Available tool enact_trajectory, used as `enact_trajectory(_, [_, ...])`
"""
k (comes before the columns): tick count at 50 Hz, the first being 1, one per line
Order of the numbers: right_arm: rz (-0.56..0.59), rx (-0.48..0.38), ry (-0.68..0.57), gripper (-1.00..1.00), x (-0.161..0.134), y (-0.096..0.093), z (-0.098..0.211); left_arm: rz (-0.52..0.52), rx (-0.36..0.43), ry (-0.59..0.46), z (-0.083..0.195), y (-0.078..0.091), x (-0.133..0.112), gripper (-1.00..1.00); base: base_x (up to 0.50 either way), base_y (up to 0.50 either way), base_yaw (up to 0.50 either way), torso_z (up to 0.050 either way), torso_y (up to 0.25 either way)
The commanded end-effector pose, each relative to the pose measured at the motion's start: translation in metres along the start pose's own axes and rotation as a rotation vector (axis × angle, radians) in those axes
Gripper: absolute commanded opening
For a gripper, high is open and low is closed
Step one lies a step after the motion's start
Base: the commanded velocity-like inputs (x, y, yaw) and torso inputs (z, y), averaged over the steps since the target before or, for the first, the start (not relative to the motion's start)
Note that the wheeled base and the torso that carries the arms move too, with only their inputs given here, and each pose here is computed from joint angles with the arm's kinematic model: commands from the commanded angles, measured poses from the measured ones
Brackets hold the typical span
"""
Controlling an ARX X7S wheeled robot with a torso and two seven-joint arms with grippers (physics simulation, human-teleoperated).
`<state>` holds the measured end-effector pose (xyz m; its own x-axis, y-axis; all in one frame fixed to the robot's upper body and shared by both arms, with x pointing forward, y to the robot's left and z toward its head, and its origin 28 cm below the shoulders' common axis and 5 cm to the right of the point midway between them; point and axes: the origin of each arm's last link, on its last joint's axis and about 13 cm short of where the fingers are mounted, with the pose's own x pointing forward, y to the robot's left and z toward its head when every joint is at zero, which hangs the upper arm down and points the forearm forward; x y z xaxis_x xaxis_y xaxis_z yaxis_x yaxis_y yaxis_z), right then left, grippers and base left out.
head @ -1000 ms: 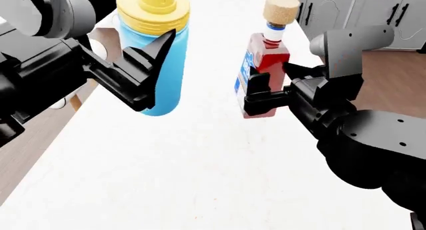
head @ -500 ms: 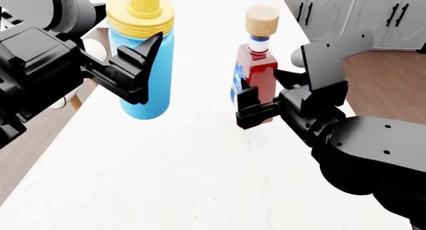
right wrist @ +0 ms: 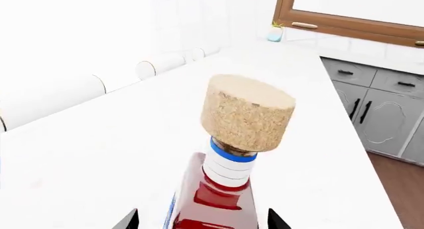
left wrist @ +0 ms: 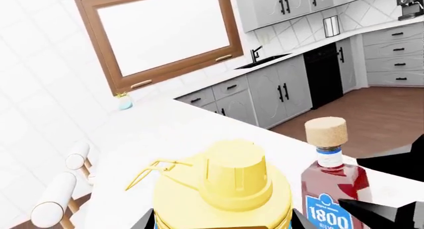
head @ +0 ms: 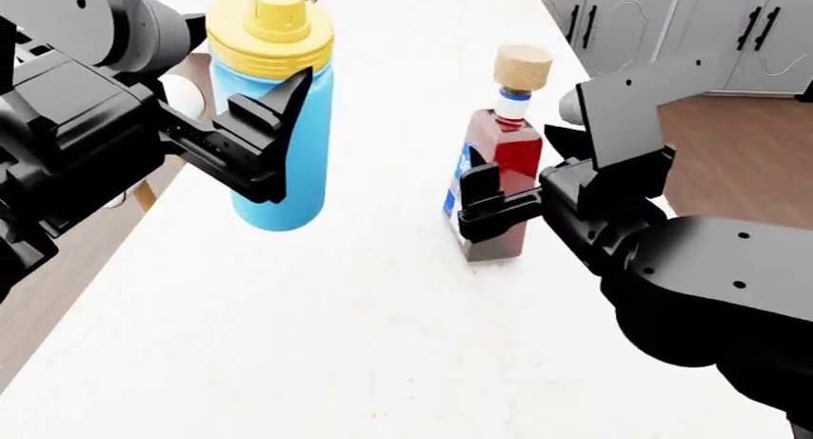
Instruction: Move the drinks to the dining counter.
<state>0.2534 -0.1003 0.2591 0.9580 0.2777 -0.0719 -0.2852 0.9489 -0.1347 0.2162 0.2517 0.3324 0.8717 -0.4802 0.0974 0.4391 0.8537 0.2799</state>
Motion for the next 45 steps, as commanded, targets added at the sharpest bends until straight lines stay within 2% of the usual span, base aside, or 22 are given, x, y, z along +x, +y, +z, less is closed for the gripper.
enact_trajectory(1, [-0.050, -0.010, -0.027, 1.00, -0.001, -0.005, 0.003, 0.035, -0.007, -0.026, 0.005, 0.002, -0.001, -1.00, 0.00, 0.00, 0.00, 0.000, 0.000])
enact_trajectory(18, [-0.039, -0.001, -0.038, 1.00, -0.006, -0.004, 0.011, 0.033, -0.008, -0.034, 0.006, 0.002, 0.000, -1.00, 0.00, 0.00, 0.00, 0.000, 0.001])
enact_trajectory(45, [0.024, -0.017, -0.124, 1.00, -0.052, 0.004, 0.041, 0.025, -0.041, -0.018, -0.007, -0.001, 0.002, -1.00, 0.00, 0.00, 0.00, 0.000, 0.001])
